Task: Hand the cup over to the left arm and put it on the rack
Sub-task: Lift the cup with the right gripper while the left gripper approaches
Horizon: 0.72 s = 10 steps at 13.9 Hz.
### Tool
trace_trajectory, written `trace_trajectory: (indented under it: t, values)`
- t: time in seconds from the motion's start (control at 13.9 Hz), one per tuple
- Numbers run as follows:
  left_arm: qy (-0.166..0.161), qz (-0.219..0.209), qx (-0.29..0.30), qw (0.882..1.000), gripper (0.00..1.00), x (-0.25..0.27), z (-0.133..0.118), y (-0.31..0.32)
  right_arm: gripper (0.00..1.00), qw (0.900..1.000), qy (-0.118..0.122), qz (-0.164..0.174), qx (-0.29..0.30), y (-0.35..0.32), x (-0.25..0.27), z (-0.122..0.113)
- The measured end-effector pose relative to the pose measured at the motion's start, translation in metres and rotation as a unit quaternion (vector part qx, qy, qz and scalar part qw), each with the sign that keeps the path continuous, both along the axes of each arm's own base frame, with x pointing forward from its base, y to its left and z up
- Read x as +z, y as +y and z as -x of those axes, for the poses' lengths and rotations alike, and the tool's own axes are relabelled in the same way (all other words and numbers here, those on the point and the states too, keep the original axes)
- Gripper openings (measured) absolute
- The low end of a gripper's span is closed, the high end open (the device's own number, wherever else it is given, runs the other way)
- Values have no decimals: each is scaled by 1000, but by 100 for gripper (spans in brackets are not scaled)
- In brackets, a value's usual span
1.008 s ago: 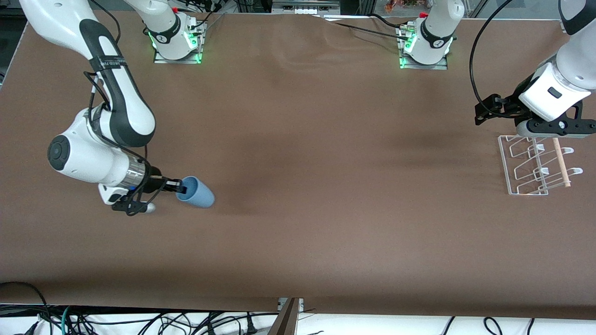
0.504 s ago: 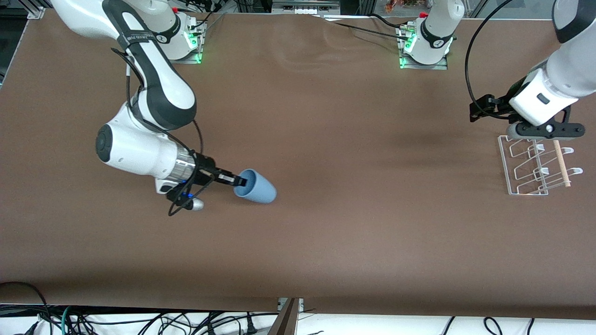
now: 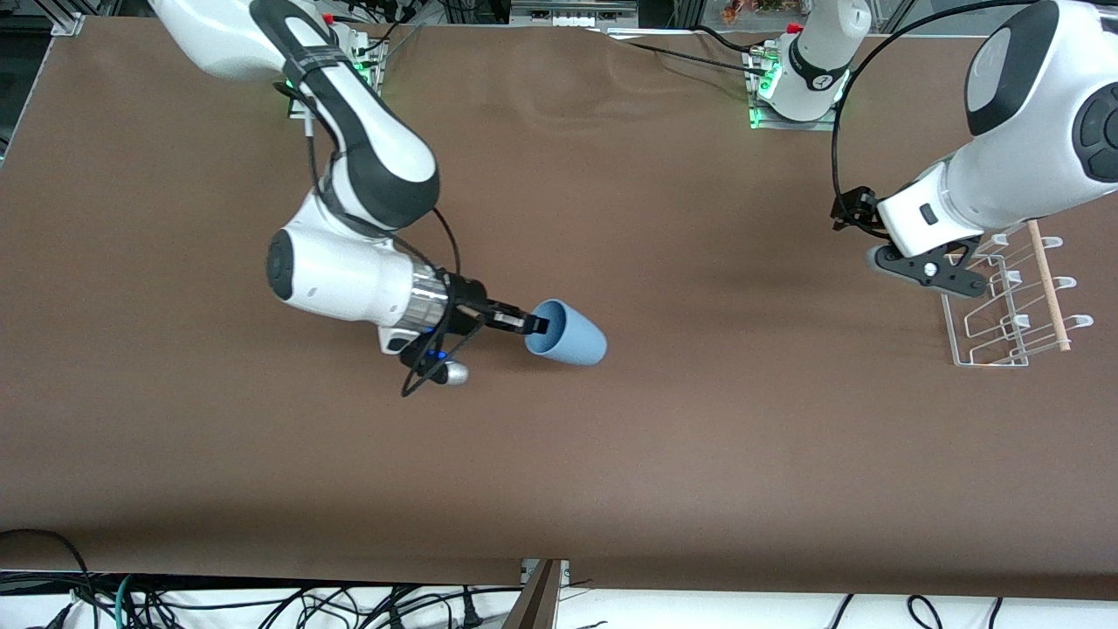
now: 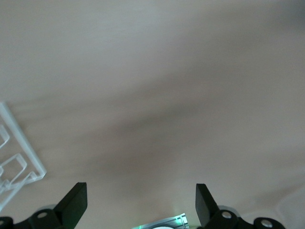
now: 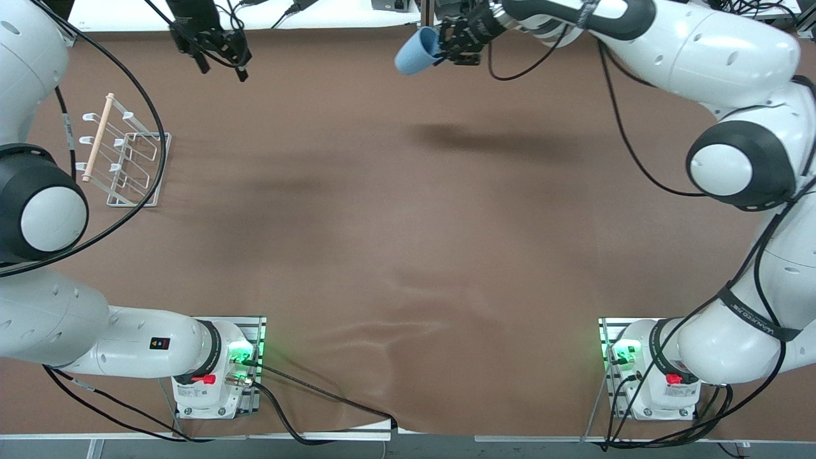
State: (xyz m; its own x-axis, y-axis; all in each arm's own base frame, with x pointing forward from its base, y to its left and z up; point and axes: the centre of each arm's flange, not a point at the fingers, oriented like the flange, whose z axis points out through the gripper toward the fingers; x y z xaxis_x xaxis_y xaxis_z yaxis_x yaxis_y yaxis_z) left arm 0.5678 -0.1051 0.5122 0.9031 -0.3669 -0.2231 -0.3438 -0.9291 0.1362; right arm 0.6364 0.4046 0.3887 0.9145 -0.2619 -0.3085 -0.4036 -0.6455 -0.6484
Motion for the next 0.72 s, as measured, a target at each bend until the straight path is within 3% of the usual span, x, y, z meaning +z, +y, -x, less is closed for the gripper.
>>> trace_trajectory:
  t: [0.29, 0.5, 0.72]
  values:
    - [-14, 101, -114, 988, 100, -16, -15, -9, 5, 1000, 2, -24, -12, 51, -9, 18]
    - [-41, 180, -185, 965, 100, -34, -30, -12, 5, 998, 22, -56, -24, 61, -1, 21]
    - [-90, 237, -260, 932, 100, -47, -44, -22, 5, 996, 31, -77, -32, 65, 8, 21]
